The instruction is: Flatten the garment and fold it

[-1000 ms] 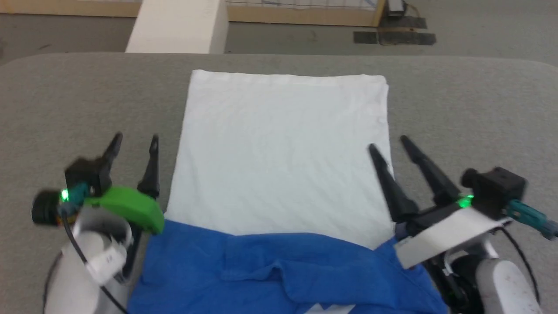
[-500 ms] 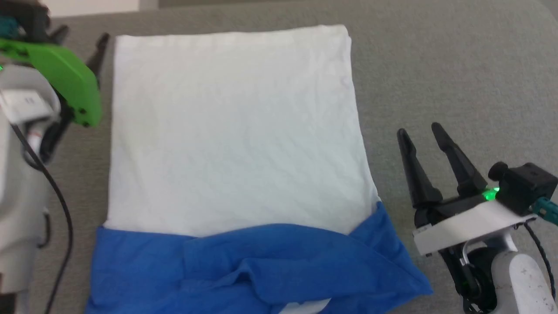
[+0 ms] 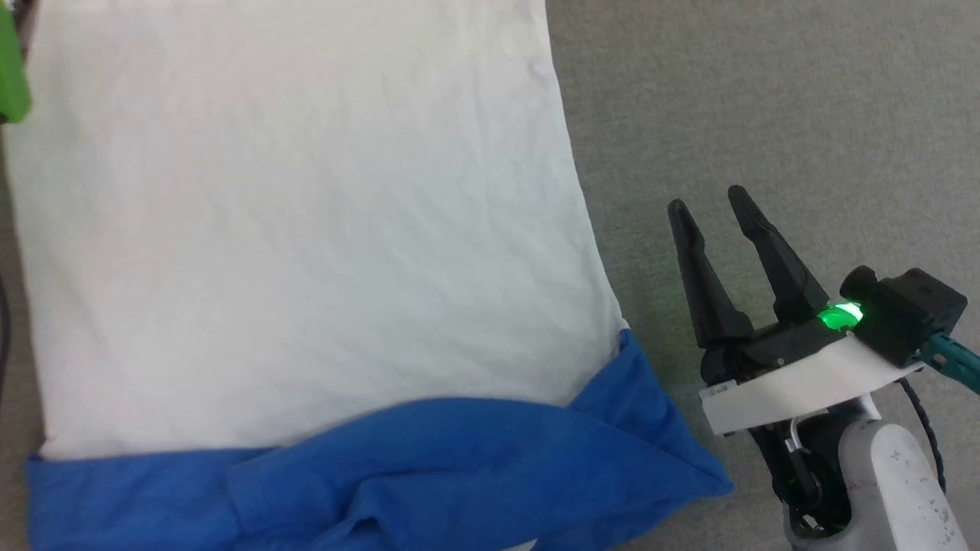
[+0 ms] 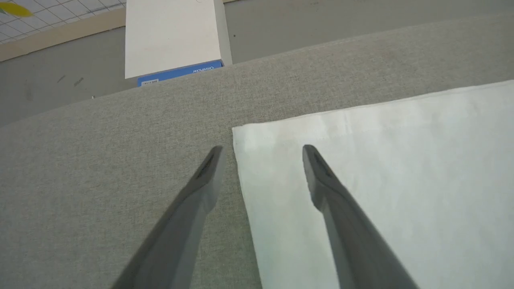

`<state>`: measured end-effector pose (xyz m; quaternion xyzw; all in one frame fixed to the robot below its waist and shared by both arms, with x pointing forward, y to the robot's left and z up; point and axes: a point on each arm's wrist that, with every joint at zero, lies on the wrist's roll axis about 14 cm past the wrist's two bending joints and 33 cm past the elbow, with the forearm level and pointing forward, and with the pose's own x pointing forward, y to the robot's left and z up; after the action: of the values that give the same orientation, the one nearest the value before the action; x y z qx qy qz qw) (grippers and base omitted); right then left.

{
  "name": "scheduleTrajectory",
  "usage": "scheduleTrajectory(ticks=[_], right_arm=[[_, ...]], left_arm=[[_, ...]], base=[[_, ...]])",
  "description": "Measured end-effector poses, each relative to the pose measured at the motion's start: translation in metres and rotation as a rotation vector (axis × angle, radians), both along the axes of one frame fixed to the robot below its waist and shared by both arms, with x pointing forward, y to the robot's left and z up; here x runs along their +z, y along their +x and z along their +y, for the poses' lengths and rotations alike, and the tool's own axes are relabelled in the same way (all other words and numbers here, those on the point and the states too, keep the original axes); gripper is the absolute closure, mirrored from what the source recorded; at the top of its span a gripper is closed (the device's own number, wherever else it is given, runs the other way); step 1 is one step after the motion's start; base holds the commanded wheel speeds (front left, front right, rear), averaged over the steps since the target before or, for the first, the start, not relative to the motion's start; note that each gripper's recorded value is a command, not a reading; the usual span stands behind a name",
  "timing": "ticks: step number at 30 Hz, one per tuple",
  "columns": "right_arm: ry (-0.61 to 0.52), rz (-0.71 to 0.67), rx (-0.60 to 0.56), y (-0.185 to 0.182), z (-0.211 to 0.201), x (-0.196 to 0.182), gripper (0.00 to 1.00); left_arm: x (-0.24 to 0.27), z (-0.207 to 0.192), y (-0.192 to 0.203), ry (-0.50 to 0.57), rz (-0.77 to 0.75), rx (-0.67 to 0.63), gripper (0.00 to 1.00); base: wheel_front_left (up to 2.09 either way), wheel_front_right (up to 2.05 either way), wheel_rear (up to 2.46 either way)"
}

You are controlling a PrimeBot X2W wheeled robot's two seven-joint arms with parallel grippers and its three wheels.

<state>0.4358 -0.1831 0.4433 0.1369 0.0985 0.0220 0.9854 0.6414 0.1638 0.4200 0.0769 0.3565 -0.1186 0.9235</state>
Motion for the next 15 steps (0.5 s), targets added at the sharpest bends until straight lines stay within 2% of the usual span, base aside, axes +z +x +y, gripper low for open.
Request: scheduleTrajectory(ticks=[12, 13, 14, 15], right_arm=[[-0.03, 0.099, -0.033, -0.002, -0.013, -0.037, 0.0], [-0.03, 0.102, -0.031, -0.002, -0.013, -0.038, 0.0], [-0.03, 0.103, -0.03, -0.001, -0.012, -0.039, 0.0], [-0.031, 0.103, -0.029, 0.0, -0.012, -0.039, 0.0]], left_arm=[[-0.058, 0.007, 0.01, 0.071, 0.135, 0.074, 0.0], [-0.058, 0.007, 0.01, 0.073, 0.141, 0.078, 0.03], [-0.058, 0.007, 0.01, 0.073, 0.142, 0.081, 0.59], [-0.058, 0.008, 0.01, 0.073, 0.144, 0.084, 0.73]], base=[[0.0, 0.0, 0.0], [0.0, 0.0, 0.0], [0.0, 0.0, 0.0], [0.0, 0.0, 0.0]])
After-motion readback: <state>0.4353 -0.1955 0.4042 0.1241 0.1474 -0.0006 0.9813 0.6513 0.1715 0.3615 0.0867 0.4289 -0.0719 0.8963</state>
